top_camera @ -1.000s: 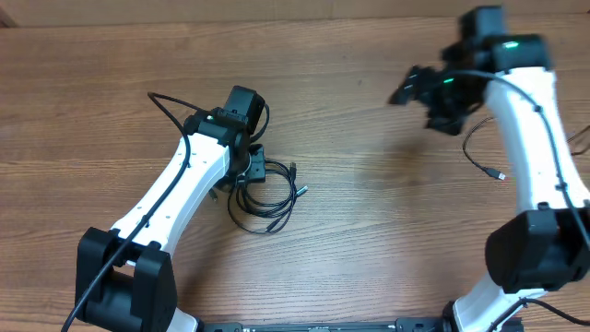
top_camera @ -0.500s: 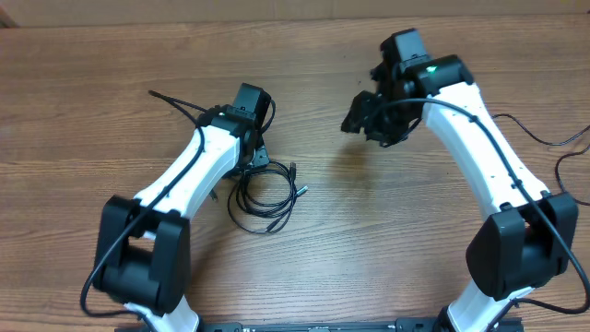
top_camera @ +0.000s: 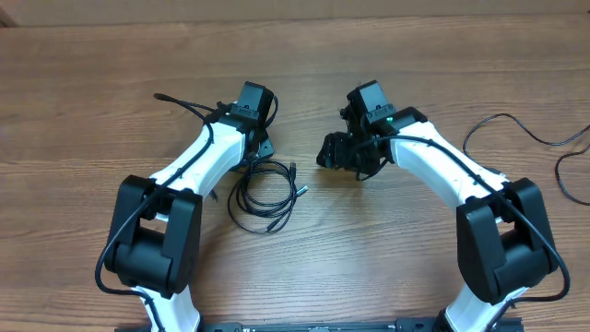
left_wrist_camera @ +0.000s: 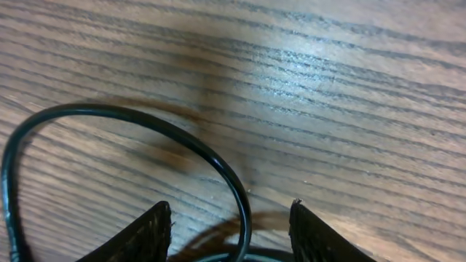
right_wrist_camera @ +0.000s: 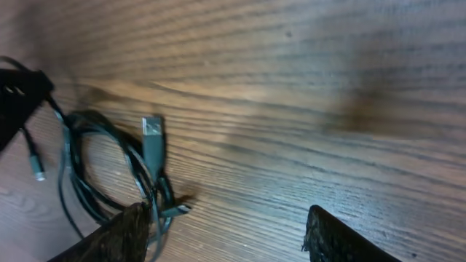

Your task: Untangle cables

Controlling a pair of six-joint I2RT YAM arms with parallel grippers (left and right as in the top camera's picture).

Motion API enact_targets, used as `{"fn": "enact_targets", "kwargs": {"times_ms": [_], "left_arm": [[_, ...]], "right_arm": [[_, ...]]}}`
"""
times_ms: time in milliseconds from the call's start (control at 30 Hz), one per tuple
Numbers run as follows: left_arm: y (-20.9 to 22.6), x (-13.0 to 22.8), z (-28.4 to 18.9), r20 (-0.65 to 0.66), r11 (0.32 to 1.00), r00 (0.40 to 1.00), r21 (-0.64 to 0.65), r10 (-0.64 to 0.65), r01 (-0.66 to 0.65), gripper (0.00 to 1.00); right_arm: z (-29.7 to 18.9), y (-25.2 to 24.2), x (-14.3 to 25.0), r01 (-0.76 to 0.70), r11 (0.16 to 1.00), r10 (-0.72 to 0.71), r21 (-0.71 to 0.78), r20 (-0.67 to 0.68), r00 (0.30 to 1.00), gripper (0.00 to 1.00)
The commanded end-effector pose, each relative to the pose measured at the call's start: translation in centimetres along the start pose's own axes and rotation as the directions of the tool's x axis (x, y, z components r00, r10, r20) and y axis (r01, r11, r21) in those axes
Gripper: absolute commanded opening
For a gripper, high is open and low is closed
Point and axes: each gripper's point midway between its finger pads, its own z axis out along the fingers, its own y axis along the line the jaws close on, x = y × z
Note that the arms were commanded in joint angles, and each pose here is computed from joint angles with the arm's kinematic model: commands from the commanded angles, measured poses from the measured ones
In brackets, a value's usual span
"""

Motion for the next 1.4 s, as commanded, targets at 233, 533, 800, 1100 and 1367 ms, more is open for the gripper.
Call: {"fn": "enact_targets", "kwargs": {"times_ms": [233, 533, 800, 1100, 1367], "left_arm": [[1.1, 0.6, 2.0, -0.048, 0.997, 0.997, -0.035, -0.065, 0.063, 0.48], [1.1, 0.8, 2.0, -0.058, 0.998, 0.996, -0.033, -0.06, 0.058, 0.04], [-2.2, 0.2, -3.5, -0.205, 0.969, 0.97, 0.233, 0.128, -0.079, 0.04], [-7.1, -1.1, -15.1, -0.246, 0.755, 0.917, 0.65, 0.315, -0.085, 0.04], [-6.8, 0.5, -16.2, -0.316, 0.744, 0.886, 0.666, 0.34, -0.048, 0.04]], "right_arm": [[1.5, -0.9, 0.8, -0.009, 1.0, 0.009, -0.004, 0.013, 1.0, 0.68], [1.6, -0.9, 0.9, -0.009, 1.0, 0.009, -0.003, 0.013, 1.0, 0.67], [1.6, -0.5, 1.1, -0.009, 1.0, 0.009, -0.029, -0.001, 1.0, 0.77], [1.2, 2.1, 2.4, -0.014, 0.984, 0.0, -0.179, -0.079, 0.997, 0.8], [1.0, 2.8, 3.1, -0.025, 0.976, 0.0, -0.218, -0.115, 0.993, 0.8]]}}
